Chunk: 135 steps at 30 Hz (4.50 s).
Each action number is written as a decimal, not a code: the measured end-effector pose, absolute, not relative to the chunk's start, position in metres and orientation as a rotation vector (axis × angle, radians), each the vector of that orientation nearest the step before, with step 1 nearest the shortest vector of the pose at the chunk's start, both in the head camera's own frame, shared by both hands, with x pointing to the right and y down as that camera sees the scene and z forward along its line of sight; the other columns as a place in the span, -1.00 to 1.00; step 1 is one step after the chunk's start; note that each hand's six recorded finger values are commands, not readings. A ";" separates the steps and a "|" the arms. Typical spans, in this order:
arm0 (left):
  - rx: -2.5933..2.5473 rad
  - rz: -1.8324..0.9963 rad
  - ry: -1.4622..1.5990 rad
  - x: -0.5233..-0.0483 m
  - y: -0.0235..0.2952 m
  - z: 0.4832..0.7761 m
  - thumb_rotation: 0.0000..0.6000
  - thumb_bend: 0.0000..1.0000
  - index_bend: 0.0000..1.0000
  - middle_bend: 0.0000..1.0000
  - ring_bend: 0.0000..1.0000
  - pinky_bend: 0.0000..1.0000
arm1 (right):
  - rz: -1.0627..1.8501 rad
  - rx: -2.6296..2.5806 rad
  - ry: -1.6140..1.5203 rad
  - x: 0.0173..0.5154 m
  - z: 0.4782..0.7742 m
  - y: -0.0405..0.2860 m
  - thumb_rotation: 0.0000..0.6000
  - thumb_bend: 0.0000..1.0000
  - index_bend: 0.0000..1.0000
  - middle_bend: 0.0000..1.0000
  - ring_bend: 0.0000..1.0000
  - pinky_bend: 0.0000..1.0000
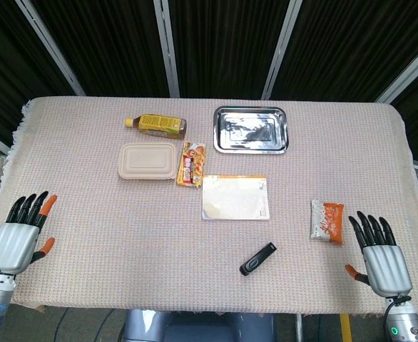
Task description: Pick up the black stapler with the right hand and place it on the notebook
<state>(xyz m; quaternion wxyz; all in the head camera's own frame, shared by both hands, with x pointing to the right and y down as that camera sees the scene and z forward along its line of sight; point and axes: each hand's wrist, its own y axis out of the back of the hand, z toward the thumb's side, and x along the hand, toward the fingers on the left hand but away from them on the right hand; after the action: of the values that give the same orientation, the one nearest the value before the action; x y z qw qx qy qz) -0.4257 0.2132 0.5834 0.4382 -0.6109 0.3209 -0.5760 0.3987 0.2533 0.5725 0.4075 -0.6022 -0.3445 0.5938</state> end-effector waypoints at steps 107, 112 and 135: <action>-1.495 -1.497 0.763 -0.424 0.210 0.599 1.00 -0.40 -1.00 -1.00 -1.00 -0.86 | 0.977 -1.712 -0.196 0.176 0.663 0.204 1.00 0.13 0.39 -0.01 0.12 0.33; -1.490 -1.516 0.768 -0.427 0.208 0.601 1.00 -0.40 -1.00 -1.00 -1.00 -0.86 | 0.972 -1.708 -0.196 0.162 0.664 0.180 1.00 0.13 0.39 -0.01 0.12 0.33; -1.452 -1.590 0.786 -0.434 0.202 0.609 1.00 -0.40 -1.00 -1.00 -1.00 -0.87 | 1.033 -1.714 -0.181 0.119 0.710 0.098 1.00 0.13 0.39 -0.01 0.12 0.33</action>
<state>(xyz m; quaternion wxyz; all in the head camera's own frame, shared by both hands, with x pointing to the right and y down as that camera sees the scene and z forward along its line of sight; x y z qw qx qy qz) -0.4342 0.2016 0.6085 0.4121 -0.5771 0.3124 -0.6321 0.1192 0.0985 0.7099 0.5364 -0.7200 -0.0759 0.4337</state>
